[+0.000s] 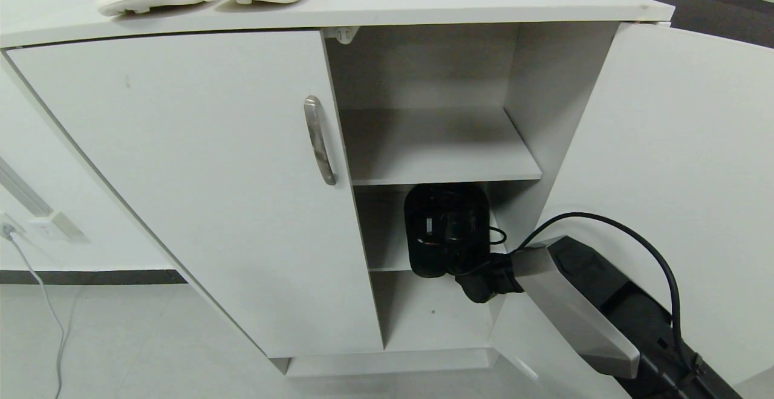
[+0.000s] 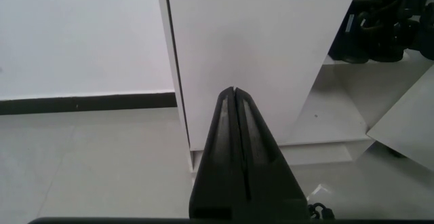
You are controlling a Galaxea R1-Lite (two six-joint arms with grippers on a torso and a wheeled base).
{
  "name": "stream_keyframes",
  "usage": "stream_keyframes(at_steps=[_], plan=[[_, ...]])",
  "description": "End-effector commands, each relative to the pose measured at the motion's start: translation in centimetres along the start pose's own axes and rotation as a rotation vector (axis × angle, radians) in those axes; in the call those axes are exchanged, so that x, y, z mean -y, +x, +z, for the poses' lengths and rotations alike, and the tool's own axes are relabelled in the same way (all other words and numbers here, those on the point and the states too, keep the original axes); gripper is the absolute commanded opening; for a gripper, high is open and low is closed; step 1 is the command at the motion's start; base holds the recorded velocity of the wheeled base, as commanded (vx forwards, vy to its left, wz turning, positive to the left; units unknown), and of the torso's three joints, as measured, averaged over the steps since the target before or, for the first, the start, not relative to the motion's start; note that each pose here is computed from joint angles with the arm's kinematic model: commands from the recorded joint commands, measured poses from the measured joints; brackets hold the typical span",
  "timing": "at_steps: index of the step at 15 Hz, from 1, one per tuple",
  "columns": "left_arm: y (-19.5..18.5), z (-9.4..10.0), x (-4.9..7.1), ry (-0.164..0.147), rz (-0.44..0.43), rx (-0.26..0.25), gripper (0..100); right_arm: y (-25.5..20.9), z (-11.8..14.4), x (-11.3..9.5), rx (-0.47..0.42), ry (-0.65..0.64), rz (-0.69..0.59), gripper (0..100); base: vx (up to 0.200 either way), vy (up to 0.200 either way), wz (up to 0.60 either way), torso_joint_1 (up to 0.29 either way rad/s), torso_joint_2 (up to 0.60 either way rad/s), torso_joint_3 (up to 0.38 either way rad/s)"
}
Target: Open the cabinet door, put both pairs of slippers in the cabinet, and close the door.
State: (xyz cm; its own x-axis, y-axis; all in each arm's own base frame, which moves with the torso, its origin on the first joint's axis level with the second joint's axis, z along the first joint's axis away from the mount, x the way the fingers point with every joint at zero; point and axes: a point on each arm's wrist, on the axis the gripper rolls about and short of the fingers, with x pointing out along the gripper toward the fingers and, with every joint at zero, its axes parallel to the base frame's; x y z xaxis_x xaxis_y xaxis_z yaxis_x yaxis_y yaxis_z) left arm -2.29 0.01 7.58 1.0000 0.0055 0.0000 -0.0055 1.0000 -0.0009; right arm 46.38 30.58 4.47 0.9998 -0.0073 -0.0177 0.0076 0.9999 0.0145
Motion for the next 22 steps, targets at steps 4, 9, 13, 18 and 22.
stream_keyframes(at_steps=[4,9,13,18,22], plan=[[0.0,0.0,0.0,-0.001,0.001,-0.002,0,0.1,-0.3,0.1,-0.005,-0.004,0.001,100,0.0,0.0,0.0,0.0,0.0,0.0],[0.0,0.0,0.0,-0.001,0.001,-0.002,0,0.0,0.2,0.0,0.001,-0.005,0.001,100,0.0,0.0,0.0,0.0,0.0,0.0],[0.0,0.0,0.0,-0.001,0.001,-0.002,0,-1.0,0.9,-0.1,0.009,0.001,0.012,100,0.0,0.0,0.0,0.0,0.0,0.0],[0.0,0.0,0.0,-0.001,0.001,-0.002,0,-3.4,1.0,0.2,-0.009,-0.014,0.032,100,0.0,0.0,0.0,0.0,0.0,0.0],[0.0,0.0,0.0,-0.001,0.001,0.0,0,-6.7,2.1,0.7,-0.004,-0.009,0.062,100,0.0,0.0,0.0,0.0,0.0,0.0]])
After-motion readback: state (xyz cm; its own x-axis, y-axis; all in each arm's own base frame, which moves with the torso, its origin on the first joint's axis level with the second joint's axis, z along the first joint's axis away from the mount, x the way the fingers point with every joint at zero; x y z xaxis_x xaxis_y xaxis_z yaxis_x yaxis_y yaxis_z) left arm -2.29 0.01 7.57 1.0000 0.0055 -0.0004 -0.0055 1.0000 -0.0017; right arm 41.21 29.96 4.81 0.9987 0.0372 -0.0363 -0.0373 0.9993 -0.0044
